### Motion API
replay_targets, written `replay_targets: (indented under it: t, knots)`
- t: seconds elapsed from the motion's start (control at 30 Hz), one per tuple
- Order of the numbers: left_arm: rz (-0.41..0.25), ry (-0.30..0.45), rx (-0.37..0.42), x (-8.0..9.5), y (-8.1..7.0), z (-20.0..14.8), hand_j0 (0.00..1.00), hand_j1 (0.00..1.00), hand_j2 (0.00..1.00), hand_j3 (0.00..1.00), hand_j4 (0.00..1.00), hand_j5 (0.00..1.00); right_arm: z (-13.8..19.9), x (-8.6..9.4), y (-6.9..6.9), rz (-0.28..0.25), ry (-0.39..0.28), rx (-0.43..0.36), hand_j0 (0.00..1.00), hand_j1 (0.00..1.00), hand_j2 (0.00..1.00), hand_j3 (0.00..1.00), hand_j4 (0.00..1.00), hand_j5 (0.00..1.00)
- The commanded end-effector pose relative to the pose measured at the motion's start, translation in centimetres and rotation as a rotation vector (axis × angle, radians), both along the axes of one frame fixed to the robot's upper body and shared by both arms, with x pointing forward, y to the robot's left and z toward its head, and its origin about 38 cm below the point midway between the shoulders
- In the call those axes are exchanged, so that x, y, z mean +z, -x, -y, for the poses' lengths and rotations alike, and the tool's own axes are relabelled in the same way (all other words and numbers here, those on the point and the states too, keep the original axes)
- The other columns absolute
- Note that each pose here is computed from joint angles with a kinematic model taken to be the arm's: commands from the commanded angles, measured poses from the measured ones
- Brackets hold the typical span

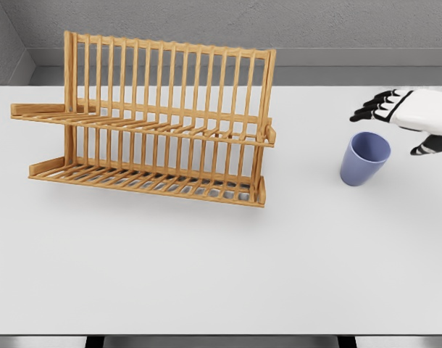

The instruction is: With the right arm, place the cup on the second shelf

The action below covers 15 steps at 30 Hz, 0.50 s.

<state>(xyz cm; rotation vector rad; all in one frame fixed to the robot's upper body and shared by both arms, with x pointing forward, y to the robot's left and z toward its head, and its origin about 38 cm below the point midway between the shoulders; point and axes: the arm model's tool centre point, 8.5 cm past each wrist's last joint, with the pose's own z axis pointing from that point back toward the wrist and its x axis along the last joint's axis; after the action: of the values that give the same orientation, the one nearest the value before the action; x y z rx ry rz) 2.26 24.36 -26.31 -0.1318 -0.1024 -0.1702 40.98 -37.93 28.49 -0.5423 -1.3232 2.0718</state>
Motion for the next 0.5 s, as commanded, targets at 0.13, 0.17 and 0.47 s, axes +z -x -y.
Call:
replay_targets:
  t: [0.13,0.17,0.47]
  knots:
    - [0.0,0.0,0.0,0.0,0.0,0.0,1.0,1.0,1.0,1.0,1.0,1.0,-0.4,-1.8,-0.9,-0.034,-0.038,-0.013,1.0,1.0,1.0,1.0,1.0,1.0]
    - [0.0,0.0,-0.001,0.0,0.0,0.0,1.0,1.0,1.0,1.0,1.0,1.0,-0.7,-2.6,-0.8,-0.055,-0.032,-0.006,1.0,1.0,1.0,1.0,1.0,1.0]
    - [0.0,0.0,0.0,0.0,0.0,0.0,1.0,1.0,1.0,1.0,1.0,1.0,-1.0,-4.7,-1.7,-0.114,-0.022,-0.015,1.0,1.0,1.0,1.0,1.0,1.0]
